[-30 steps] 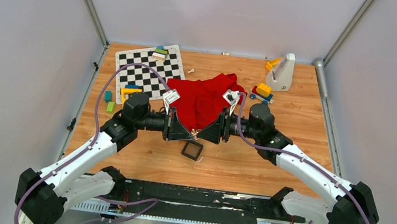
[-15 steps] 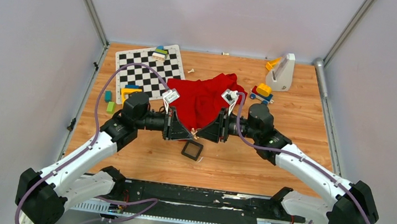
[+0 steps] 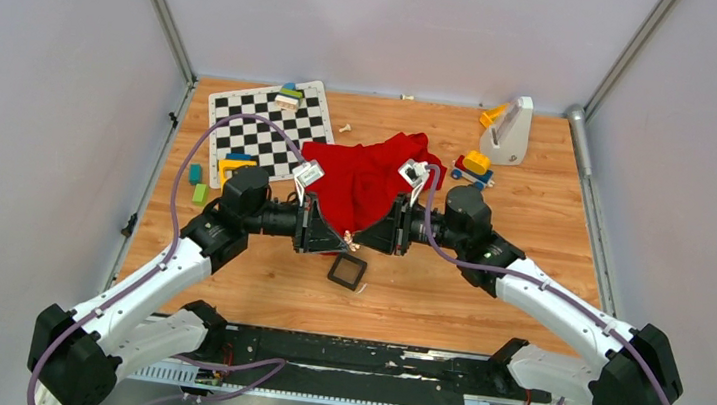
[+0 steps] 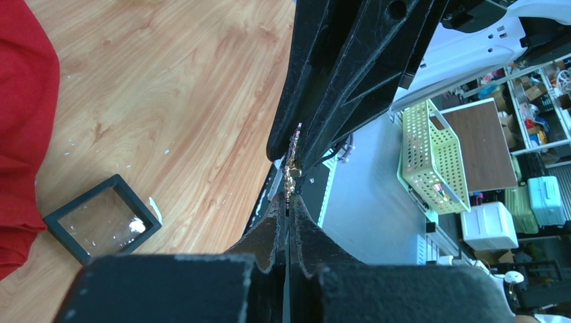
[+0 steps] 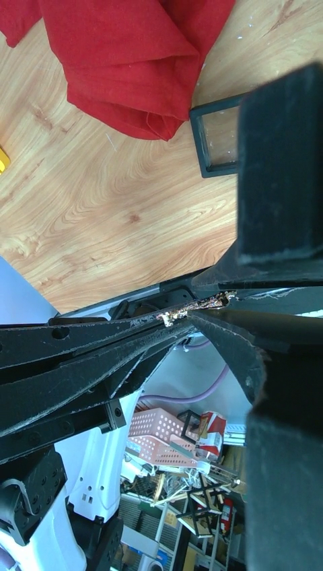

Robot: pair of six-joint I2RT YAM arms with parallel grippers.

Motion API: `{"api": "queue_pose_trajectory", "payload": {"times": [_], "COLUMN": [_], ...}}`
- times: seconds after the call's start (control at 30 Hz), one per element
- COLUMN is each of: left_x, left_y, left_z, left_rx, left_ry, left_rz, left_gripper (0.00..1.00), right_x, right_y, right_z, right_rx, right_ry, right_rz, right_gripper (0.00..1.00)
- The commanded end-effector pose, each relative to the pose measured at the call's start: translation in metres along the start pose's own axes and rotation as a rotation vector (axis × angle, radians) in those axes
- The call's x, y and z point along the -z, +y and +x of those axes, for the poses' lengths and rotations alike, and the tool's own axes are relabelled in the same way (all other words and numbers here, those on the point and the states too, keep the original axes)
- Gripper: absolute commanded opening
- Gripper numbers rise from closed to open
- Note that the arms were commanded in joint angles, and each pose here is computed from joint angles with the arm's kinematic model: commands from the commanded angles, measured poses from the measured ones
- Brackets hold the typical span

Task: Remove the brooch from the garment

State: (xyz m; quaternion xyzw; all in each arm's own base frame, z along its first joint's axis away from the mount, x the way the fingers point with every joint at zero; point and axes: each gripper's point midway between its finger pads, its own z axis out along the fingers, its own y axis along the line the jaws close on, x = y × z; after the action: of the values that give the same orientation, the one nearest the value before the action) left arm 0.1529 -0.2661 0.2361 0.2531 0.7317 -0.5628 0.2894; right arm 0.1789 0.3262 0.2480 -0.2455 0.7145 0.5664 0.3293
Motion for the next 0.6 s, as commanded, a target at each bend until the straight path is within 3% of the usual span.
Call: {"api": "queue_pose_trajectory", "payload": {"times": [0.0, 0.57], "left_x": [0.003, 0.003], "left_y": [-0.014, -0.006], "left_z": [-0.005, 0.001], "left_rx": [-0.051, -0.037], "left_ry": [-0.008, 0.001], "left_rz": [0.05, 0.021], "left_gripper": [0.0, 0.0], "right_x": [-0.003, 0.001], "right_y": [-0.003, -0.013], "right_z": [-0.021, -0.025], "right_rx": [-0.001, -0.045], "right_ry": [-0.064, -0.128], "right_rz": [0.054, 0.116], "right_gripper": [0.14, 0.13]}}
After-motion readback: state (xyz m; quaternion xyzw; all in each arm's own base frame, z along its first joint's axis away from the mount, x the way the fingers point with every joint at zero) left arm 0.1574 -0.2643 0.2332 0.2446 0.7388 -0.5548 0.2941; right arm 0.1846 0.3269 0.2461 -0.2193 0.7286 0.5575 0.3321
